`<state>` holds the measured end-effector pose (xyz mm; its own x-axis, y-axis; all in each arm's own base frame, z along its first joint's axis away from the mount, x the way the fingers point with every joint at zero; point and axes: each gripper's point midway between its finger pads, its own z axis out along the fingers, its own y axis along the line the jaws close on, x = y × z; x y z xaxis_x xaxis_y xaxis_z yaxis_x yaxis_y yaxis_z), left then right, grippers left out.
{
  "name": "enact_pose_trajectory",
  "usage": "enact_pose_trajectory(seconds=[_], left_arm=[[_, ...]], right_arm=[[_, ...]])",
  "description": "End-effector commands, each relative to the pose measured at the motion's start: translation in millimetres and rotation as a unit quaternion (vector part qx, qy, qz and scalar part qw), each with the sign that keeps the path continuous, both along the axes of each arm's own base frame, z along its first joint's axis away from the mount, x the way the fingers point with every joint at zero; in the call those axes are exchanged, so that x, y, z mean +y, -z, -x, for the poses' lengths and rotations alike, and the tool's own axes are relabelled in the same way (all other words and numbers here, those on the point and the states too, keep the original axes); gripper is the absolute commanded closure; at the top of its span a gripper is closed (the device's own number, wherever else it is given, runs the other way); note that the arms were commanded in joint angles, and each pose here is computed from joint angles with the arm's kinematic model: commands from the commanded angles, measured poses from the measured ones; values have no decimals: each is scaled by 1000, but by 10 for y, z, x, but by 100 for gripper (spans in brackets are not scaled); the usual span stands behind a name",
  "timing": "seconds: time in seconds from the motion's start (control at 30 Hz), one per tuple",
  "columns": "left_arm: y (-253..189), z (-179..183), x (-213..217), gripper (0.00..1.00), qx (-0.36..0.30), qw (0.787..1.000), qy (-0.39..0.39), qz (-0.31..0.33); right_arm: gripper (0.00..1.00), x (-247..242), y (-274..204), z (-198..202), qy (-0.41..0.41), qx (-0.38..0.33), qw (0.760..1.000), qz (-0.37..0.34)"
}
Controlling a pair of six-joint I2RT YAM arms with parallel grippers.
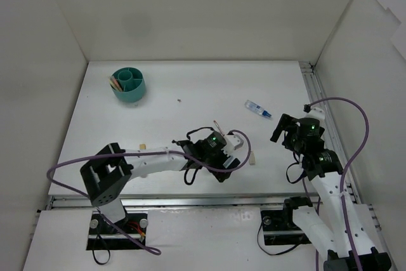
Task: Sort the stationery into containers
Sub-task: Pick up the pen from the center of the board.
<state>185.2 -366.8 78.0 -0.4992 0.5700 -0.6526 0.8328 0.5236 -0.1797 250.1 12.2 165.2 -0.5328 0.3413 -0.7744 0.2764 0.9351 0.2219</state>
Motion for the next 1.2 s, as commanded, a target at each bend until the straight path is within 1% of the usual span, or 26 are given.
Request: enact_pose_trajectory(seconds=[0.0,0.07,0.1,0.17,0.27,0.3,0.37,0.4,0.47,0.57,0.6,0.67,0.7,0.9,0.93,1.0,1.03,1.07,1.1,1.17], left_arm=[[-65,-155,-65,7,-15,998,-45,-32],[-4,-157,-72,9,-17,997,-49,-49],[92,-121,-37,12,-11,996,-52,-68],[161,-100,-3,16,-2,995,-60,-77],[298,22,0,26,13,994,-54,-93],[328,64,14,34,16,993,-52,-101],[384,117,22,40,22,993,-49,-110],[438,171,39,47,27,991,-44,-120],[481,211,45,53,29,991,-40,-128],[501,248,38,66,31,990,-38,-130],[499,252,44,78,31,990,-40,-129],[462,260,60,89,30,991,-40,-125],[454,254,74,100,27,991,-42,-125],[172,249,157,100,3,994,-38,-102],[57,225,173,100,-10,995,-39,-92],[-71,68,315,100,-53,990,-74,-107],[-182,-65,400,100,-61,989,-94,-101],[-247,-126,445,100,-64,988,-100,-96],[-293,-172,468,100,-62,989,-103,-89],[-460,-311,545,100,-61,990,-111,-64]], right_arm=[[2,-85,-44,-44,28,-13,1000,5],[2,-99,-49,-40,31,-15,999,7],[2,-106,-46,-37,32,-15,999,8],[2,-116,-56,-32,35,-17,999,10],[2,-131,-54,-29,39,-18,999,11],[2,-132,-67,-33,40,-20,999,11],[2,-135,-56,-26,41,-19,999,12],[2,-141,-52,-27,42,-18,999,12],[2,-148,-53,-23,43,-19,999,13],[2,-161,-64,-11,48,-22,999,13],[2,-159,-74,-11,48,-24,998,13],[2,-177,-80,-3,52,-26,998,15],[2,-178,-85,-2,53,-27,998,15],[2,-168,-96,2,48,-30,998,15],[2,-137,-96,6,38,-29,999,11],[2,-75,-133,-6,14,-35,999,9],[2,62,-152,-16,-22,-39,999,-8],[2,140,-166,-42,-54,-46,997,-6],[2,443,-242,-81,-133,-70,988,-44],[2,683,-291,-88,-217,-87,971,-46]])
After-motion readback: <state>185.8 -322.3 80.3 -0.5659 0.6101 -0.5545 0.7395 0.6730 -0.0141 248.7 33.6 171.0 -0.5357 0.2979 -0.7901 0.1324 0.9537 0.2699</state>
